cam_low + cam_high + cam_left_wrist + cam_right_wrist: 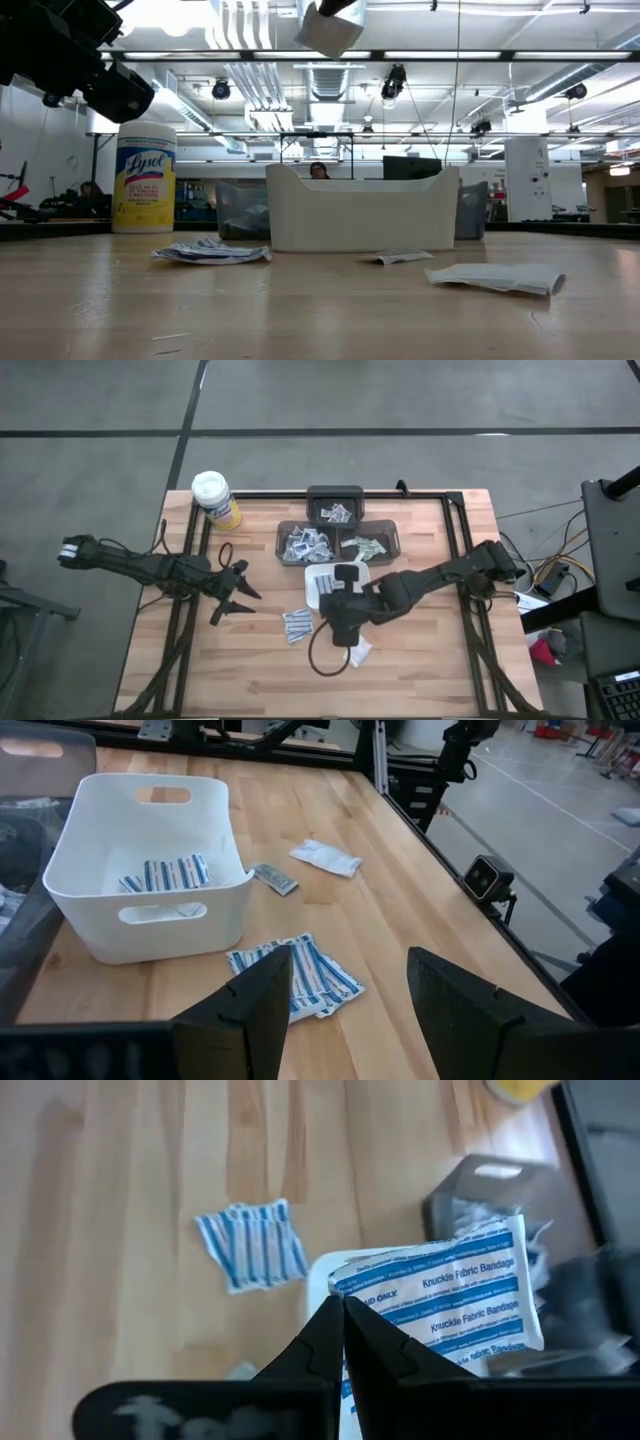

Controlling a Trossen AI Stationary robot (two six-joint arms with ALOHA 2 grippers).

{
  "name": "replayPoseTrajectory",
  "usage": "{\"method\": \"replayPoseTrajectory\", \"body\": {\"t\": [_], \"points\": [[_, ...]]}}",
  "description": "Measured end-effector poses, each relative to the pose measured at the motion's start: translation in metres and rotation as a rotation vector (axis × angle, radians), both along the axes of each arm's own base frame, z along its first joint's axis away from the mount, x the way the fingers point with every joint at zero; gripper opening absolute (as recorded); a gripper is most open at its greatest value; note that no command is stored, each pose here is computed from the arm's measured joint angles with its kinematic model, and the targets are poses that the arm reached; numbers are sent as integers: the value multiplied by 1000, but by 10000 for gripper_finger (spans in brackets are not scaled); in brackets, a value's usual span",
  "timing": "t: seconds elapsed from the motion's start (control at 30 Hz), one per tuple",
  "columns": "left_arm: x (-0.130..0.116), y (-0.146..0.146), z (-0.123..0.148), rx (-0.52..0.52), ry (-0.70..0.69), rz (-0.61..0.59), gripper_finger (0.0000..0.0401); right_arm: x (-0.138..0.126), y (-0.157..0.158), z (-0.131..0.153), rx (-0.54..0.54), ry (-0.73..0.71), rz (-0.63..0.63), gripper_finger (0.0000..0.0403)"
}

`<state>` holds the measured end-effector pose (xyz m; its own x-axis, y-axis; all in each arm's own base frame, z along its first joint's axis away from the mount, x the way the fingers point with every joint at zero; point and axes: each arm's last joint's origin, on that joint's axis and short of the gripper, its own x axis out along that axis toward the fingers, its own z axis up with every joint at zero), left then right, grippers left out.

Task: Pick & Place First Aid Supplies
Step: Put the blue bandage into the white bin

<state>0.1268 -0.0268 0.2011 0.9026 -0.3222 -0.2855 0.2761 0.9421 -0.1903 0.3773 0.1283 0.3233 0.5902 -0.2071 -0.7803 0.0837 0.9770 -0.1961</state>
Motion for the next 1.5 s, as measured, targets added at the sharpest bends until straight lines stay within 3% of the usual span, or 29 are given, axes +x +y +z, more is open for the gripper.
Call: {"method": "replayPoseTrajectory", "body": {"t": [0.4, 0.63, 0.83, 1.17, 1.5], "points": [[0, 0, 0, -78, 26, 25, 197, -1, -24, -12, -299, 216, 337, 8], [0, 0, 0, -86, 29, 28, 197, -2, -33, -32, -464, 365, 608, 8], [0, 0, 0, -114, 39, 36, 197, -7, -42, -60, -495, 492, 820, 8], [0, 0, 0, -156, 53, 52, 197, -13, -60, -111, -577, 598, 1001, 8], [0, 0, 0, -154, 52, 57, 197, -14, -70, -123, -599, 613, 1117, 8]]}}
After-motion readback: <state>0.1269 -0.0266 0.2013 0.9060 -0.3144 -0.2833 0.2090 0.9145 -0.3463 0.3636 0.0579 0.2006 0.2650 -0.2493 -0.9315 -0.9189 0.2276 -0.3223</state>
